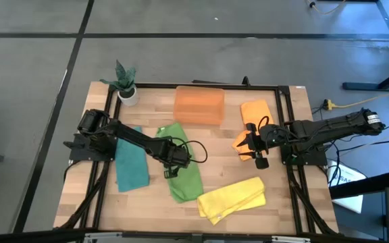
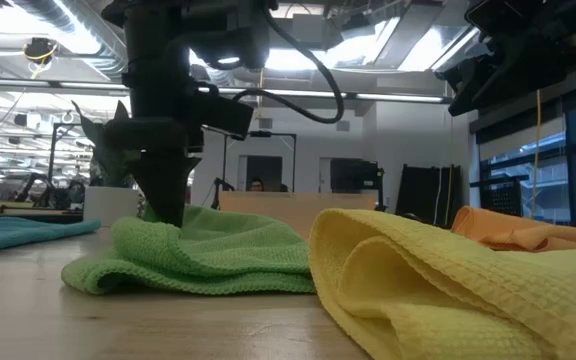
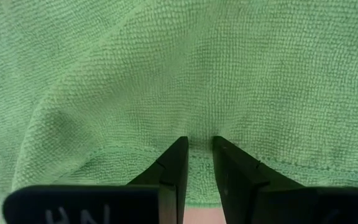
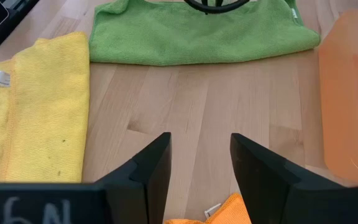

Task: Roll microfiber towels into tight, uniform cylinder then place into a basket
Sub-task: Roll the green microfiber cloth

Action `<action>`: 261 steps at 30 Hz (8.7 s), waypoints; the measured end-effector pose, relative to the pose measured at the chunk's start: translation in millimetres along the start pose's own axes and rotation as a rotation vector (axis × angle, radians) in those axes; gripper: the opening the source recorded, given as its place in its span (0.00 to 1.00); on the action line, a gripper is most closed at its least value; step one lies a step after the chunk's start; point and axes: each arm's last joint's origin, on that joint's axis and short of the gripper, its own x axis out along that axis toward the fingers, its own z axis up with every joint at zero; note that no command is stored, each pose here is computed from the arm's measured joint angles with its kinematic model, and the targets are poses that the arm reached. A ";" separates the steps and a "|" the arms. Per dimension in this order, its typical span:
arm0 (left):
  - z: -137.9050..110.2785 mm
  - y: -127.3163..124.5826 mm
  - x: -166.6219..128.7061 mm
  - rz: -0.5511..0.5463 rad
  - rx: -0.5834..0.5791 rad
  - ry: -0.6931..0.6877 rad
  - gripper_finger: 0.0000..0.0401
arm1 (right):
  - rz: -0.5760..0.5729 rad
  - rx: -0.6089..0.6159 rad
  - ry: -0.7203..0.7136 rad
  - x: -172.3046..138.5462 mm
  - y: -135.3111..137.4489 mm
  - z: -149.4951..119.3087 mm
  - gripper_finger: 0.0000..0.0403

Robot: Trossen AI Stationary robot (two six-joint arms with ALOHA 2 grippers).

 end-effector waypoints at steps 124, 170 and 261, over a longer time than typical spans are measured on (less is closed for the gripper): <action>-41.3 -130.2 -46.8 -0.195 -0.055 -0.319 0.15 | 0.221 -0.402 -0.083 112.9 31.5 34.4 0.41; -62.5 -135.9 2.3 -0.157 0.180 -0.257 0.13 | 0.222 -0.402 -0.078 112.7 31.3 34.0 0.41; -39.0 -109.5 -17.4 -0.272 -0.115 -0.150 0.00 | 0.427 -0.101 0.060 225.7 13.3 37.1 0.01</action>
